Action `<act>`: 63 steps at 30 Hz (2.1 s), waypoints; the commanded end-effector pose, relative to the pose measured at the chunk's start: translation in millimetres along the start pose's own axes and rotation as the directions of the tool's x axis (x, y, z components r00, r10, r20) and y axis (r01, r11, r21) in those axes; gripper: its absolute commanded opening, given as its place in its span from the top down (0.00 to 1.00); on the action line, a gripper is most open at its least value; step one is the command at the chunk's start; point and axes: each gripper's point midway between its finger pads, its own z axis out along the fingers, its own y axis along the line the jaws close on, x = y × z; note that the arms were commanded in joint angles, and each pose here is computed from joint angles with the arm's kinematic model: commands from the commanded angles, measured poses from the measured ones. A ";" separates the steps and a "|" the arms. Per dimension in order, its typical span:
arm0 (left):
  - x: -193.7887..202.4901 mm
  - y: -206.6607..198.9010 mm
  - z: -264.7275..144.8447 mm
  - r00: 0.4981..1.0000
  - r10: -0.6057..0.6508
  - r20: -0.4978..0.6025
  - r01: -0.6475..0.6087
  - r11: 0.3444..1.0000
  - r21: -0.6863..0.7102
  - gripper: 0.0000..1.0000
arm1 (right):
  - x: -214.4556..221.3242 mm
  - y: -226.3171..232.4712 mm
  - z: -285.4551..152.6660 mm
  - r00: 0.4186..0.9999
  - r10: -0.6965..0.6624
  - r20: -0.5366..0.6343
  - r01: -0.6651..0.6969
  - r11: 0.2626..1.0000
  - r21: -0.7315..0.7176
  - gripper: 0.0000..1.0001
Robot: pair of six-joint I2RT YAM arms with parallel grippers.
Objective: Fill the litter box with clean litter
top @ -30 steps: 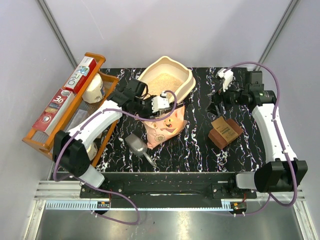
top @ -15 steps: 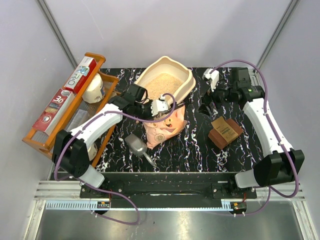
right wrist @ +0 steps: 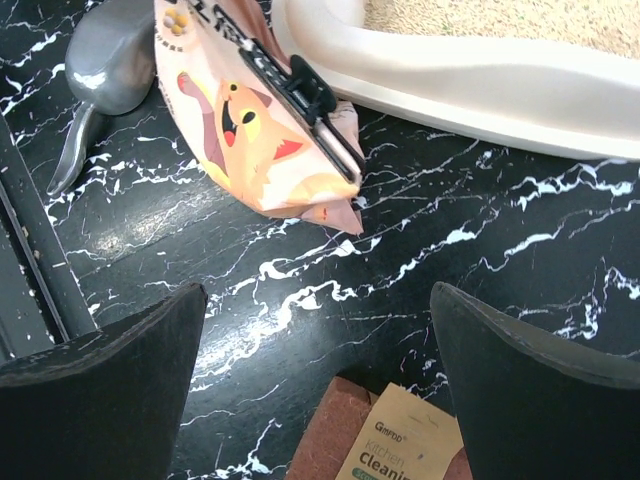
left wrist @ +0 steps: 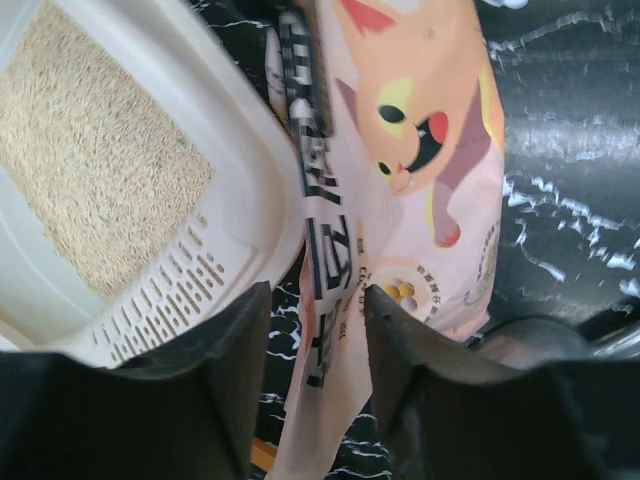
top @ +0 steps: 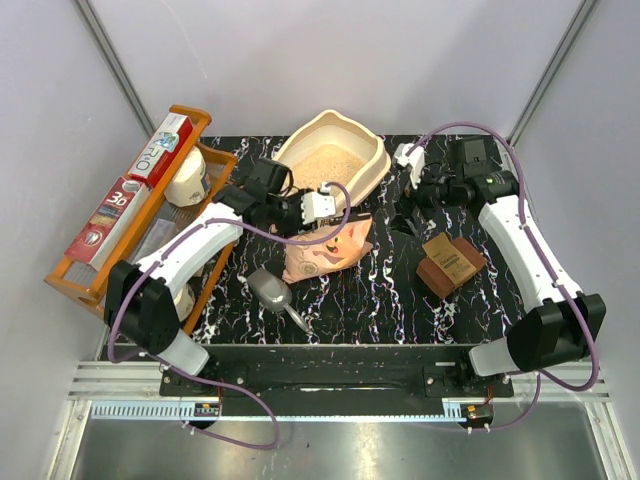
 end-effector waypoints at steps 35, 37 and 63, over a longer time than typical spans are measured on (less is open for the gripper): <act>-50.8 -5.0 -109.5 0.829 -0.435 0.351 0.511 0.844 -0.160 0.20 | -28.4 18.9 120.1 0.885 -0.466 -0.007 0.433 0.827 -0.358 0.35; -52.0 -5.1 -109.4 0.830 -0.431 0.353 0.507 0.847 -0.158 0.20 | -30.9 17.4 119.6 0.884 -0.467 -0.003 0.436 0.828 -0.352 0.38; -48.1 -10.5 -100.0 0.824 -0.448 0.345 0.514 0.848 -0.127 0.21 | -28.5 15.1 122.1 0.881 -0.473 -0.018 0.436 0.826 -0.358 0.56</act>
